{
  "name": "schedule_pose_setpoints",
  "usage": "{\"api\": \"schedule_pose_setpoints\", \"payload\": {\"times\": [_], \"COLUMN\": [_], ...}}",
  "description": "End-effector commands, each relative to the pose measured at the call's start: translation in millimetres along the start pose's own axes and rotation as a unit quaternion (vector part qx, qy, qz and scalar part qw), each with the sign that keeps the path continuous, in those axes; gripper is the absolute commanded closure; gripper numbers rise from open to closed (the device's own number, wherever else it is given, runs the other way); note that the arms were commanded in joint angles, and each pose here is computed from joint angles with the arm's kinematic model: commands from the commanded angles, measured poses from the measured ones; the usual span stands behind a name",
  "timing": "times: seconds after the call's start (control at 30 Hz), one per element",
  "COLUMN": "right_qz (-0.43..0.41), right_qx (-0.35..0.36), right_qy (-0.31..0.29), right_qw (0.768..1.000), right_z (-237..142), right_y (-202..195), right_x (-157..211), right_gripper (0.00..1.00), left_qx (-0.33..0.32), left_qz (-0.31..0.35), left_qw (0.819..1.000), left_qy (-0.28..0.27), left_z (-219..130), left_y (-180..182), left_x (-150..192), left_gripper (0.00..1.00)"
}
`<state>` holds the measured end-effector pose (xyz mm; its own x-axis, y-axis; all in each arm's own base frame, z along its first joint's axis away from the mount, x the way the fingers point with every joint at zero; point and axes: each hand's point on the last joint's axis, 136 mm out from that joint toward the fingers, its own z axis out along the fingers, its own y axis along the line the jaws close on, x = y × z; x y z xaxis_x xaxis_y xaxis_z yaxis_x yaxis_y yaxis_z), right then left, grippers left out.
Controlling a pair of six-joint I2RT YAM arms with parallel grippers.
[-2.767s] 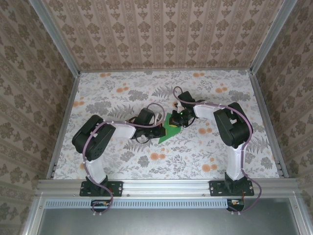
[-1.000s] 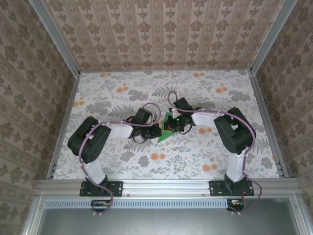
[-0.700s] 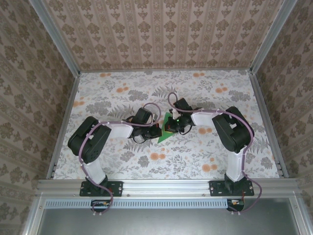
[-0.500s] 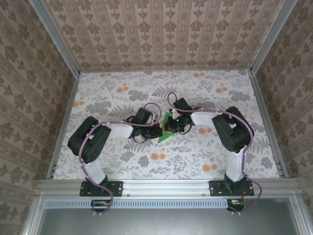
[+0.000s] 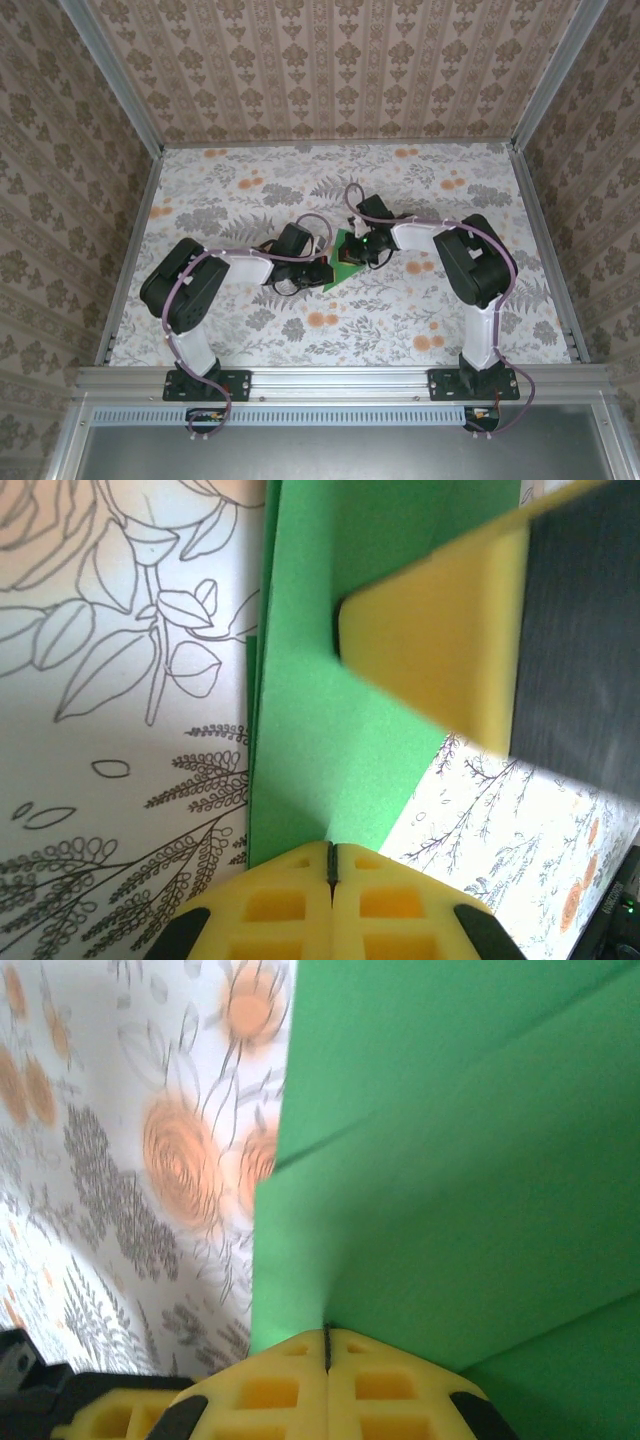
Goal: Fold a paper plane with a square sheet of paper (pick it up from the middle)
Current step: Fourth fold the wing at the center of the table.
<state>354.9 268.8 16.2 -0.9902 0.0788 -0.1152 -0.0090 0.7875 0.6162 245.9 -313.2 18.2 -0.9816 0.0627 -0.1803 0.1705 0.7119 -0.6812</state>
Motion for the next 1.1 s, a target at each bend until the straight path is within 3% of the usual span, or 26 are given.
{"api": "schedule_pose_setpoints", "payload": {"times": [0.0, 0.37, 0.53, 0.7, 0.83, 0.97, 1.07], "right_qz": [0.009, 0.084, 0.080, 0.064, 0.076, 0.102, 0.114], "right_qx": [0.022, 0.039, 0.020, -0.011, -0.030, -0.040, -0.045], "right_qy": [-0.025, -0.097, -0.120, -0.142, -0.139, -0.127, -0.114], "right_qw": [0.999, 0.991, 0.989, 0.988, 0.987, 0.986, 0.986], "right_z": [-1.4, -27.5, -49.5, -84.3, -98.0, -97.4, -86.8], "right_y": [-24.0, -78.2, -65.5, -36.8, -28.4, -25.4, -22.5], "right_x": [-27.1, -105.2, -119.9, -111.4, -88.2, -63.7, -47.5], "right_gripper": [1.00, 1.00, 1.00, 0.93, 0.75, 0.55, 0.48], "left_qx": [-0.078, -0.066, -0.043, -0.001, 0.016, -0.007, -0.044], "left_qz": [-0.065, -0.063, -0.041, 0.001, 0.021, 0.016, 0.005], "left_qw": [0.992, 0.993, 0.997, 1.000, 0.997, 0.993, 0.988], "left_qy": [0.069, 0.069, 0.048, -0.016, -0.072, -0.115, -0.145], "left_z": [2.2, 2.8, 1.8, -14.9, -39.5, -64.8, -83.8], "left_y": [54.5, 50.8, 28.1, -19.9, -45.5, -39.2, -19.8], "left_x": [51.6, 51.2, 24.6, -31.3, -68.9, -88.7, -95.3], "left_gripper": [1.00, 1.00, 0.98, 0.77, 0.57, 0.36, 0.22]}}
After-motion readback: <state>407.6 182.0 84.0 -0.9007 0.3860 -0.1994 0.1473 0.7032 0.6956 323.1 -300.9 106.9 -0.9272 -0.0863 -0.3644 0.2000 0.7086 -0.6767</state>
